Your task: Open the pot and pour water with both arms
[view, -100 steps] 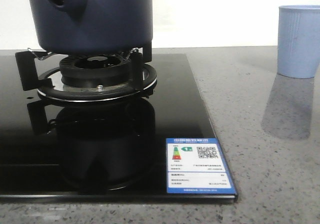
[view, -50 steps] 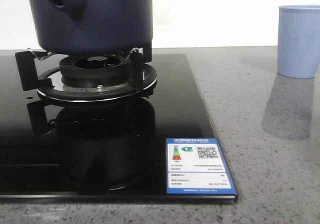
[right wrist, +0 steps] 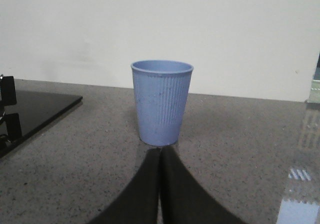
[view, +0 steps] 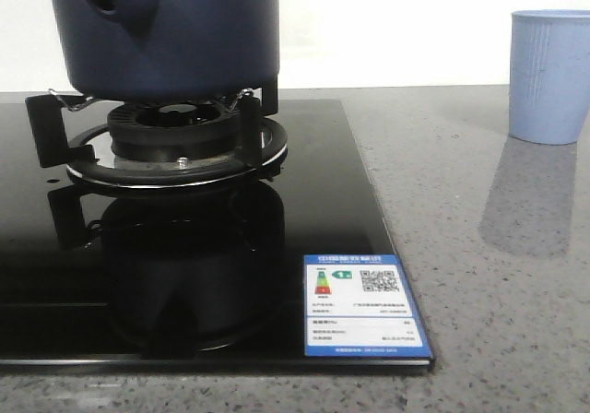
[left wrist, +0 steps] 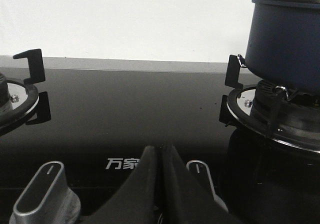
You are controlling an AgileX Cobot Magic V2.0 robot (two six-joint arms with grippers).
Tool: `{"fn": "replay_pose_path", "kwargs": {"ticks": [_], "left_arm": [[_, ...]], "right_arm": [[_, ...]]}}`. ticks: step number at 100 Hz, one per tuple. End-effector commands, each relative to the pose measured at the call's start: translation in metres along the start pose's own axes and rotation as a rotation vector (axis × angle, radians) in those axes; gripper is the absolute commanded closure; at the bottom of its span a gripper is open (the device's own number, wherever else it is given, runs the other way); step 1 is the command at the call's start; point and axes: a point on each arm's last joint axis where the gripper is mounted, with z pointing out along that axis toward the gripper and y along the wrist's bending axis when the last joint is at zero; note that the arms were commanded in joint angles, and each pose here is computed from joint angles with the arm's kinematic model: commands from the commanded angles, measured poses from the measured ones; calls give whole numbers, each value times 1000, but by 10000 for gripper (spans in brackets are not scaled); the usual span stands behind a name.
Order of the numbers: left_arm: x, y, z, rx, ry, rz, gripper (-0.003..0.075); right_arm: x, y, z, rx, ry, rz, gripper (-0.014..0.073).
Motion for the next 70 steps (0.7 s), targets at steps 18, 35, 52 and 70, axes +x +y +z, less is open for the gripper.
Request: {"fn": "replay_pose_path", "kwargs": {"ticks": [18, 35, 52, 70], "left_arm": [[3, 1, 0, -9, -68, -11, 739], [3, 1, 0, -9, -68, -11, 739], [3, 1, 0, -9, -68, -11, 739], [3, 1, 0, -9, -68, -11, 739]], "right_arm": [[13, 0, -5, 12, 49, -9, 661], [14, 0, -5, 13, 62, -21, 661], [14, 0, -5, 13, 60, -21, 661], [14, 0, -5, 13, 60, -21, 661]]}}
